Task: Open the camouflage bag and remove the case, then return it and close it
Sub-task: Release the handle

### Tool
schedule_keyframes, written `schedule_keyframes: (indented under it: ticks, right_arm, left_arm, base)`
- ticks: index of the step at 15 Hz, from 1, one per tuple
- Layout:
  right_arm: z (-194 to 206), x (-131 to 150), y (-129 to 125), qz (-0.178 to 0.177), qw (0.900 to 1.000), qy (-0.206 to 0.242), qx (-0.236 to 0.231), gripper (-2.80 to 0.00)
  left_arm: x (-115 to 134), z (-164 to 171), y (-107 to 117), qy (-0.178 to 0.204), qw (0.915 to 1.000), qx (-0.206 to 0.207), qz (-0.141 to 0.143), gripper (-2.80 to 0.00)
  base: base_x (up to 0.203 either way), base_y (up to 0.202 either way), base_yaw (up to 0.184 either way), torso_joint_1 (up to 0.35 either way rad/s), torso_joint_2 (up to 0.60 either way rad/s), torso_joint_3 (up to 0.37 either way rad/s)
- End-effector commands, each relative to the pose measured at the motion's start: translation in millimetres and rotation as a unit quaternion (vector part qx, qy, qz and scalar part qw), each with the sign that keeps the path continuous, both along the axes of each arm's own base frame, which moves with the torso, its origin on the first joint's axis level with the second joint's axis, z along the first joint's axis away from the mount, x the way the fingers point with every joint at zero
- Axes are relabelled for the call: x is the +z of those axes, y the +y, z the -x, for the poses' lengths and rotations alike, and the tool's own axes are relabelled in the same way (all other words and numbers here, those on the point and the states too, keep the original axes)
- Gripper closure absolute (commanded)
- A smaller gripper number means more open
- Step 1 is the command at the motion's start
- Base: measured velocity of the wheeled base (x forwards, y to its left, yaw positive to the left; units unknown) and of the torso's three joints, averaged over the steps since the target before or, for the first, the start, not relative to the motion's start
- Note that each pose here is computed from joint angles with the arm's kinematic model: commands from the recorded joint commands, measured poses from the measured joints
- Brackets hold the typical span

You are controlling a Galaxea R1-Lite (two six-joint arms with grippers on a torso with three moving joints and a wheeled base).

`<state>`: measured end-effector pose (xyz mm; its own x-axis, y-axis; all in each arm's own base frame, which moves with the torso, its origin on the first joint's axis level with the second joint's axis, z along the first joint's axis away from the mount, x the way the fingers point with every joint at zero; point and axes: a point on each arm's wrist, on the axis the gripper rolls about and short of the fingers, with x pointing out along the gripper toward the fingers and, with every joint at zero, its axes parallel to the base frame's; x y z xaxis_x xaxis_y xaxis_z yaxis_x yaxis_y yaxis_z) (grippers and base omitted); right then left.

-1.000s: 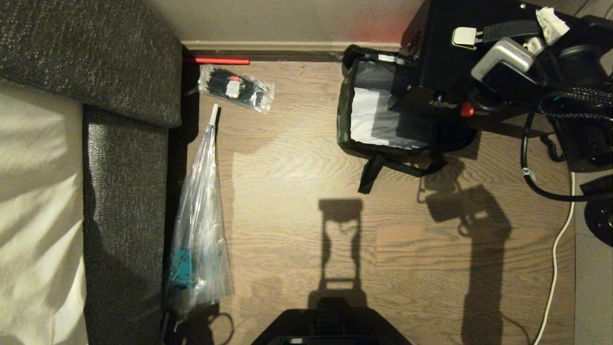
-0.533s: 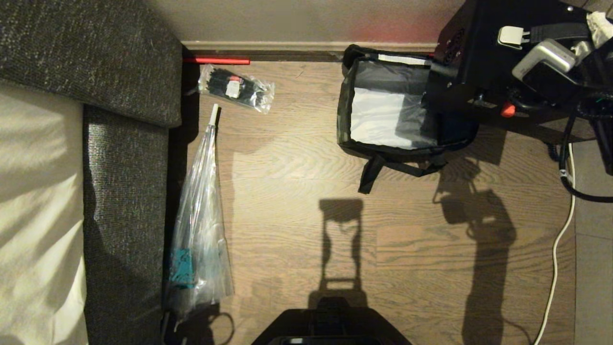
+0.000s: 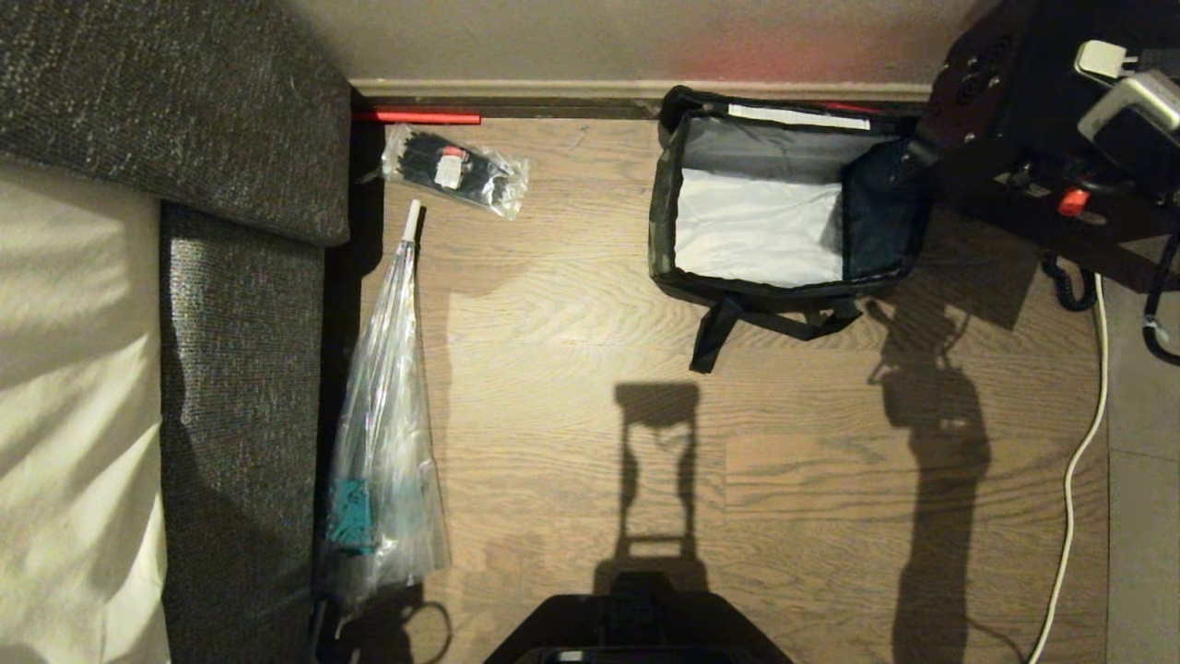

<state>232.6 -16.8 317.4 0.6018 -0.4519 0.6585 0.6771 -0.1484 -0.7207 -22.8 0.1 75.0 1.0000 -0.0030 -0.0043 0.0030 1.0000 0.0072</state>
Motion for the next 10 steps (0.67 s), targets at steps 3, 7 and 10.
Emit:
schedule_keyframes:
  ticks: [3, 7, 10]
  right_arm:
    - [1.0, -7.3, -18.8, -0.003, 0.999, 0.013, -0.047, 0.00]
    - [0.8, -13.0, -28.7, -0.017, 0.997, 0.021, -0.074, 0.00]
    - [-3.5, -17.7, -34.0, -0.038, 0.994, 0.026, -0.095, 0.00]
  left_arm:
    - [-0.3, -0.1, 0.0, 0.001, 1.0000, 0.001, 0.000, 0.00]
    - [0.0, 0.0, 0.0, 0.000, 1.0000, 0.001, 0.000, 0.00]
    - [0.0, 0.0, 0.0, 0.000, 1.0000, 0.001, 0.000, 0.00]
  base:
    - [0.000, 0.000, 0.000, 0.000, 0.00, 0.000]
    - [0.000, 0.000, 0.000, 0.000, 0.00, 0.000]
    - [0.000, 0.000, 0.000, 0.000, 0.00, 0.000]
